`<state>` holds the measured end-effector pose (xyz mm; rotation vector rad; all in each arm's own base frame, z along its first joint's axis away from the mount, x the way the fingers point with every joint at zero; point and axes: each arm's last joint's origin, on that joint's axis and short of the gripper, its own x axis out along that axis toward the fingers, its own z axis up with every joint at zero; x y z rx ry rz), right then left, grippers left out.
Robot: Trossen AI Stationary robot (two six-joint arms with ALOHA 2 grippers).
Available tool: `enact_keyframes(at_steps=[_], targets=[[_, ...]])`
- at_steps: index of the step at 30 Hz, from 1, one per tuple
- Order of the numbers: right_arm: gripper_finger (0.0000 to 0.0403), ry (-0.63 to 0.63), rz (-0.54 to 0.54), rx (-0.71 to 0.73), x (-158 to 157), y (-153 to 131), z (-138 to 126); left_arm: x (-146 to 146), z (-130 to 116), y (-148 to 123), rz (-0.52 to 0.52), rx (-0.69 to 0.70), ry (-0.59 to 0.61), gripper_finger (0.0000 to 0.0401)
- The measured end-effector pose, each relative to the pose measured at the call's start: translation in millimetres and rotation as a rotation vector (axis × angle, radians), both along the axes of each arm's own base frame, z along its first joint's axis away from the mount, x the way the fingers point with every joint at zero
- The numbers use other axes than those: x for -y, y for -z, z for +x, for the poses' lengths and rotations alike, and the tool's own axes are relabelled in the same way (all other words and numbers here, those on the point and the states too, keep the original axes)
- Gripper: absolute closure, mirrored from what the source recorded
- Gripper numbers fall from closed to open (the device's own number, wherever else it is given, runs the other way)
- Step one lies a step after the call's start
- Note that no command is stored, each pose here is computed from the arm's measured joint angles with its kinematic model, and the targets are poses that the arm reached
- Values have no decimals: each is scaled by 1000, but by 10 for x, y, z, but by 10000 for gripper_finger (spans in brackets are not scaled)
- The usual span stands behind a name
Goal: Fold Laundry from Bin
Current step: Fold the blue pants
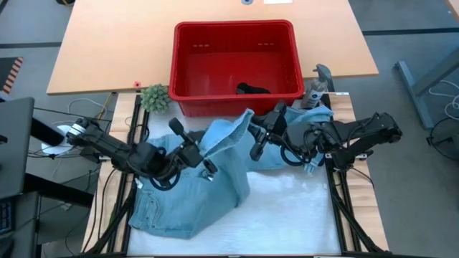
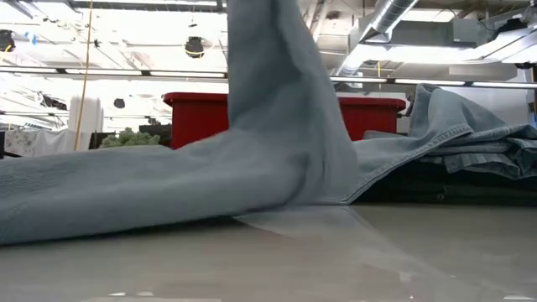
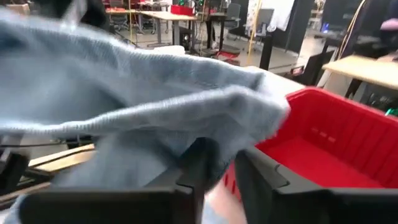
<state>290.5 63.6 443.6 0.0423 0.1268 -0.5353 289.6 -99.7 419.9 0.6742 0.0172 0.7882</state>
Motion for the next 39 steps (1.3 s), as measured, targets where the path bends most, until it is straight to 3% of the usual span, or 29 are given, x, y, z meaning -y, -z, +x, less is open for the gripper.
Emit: enact_keyframes(at_steps=[7, 12, 22, 27, 35, 39], targets=[[210, 14, 158, -103, -99, 218, -75, -57, -91, -368, 54, -64, -122, 401], [189, 70, 276, -250, -281, 589, -6, -83, -123, -485, 82, -94, -155, 401], [195, 82, 202, -505, -739, 1529, 542, -266, -129, -704, 123, -139, -224, 401], [196, 122, 306, -471, -874, 1736, 616, -387, -124, -823, 157, -233, -270, 401], [199, 184, 370, -353, -976, 1665, 516, -609, -83, -796, 222, -484, -363, 401], [203, 173, 397, -324, -1044, 1665, 508, -752, -203, -875, 232, -544, -402, 401]])
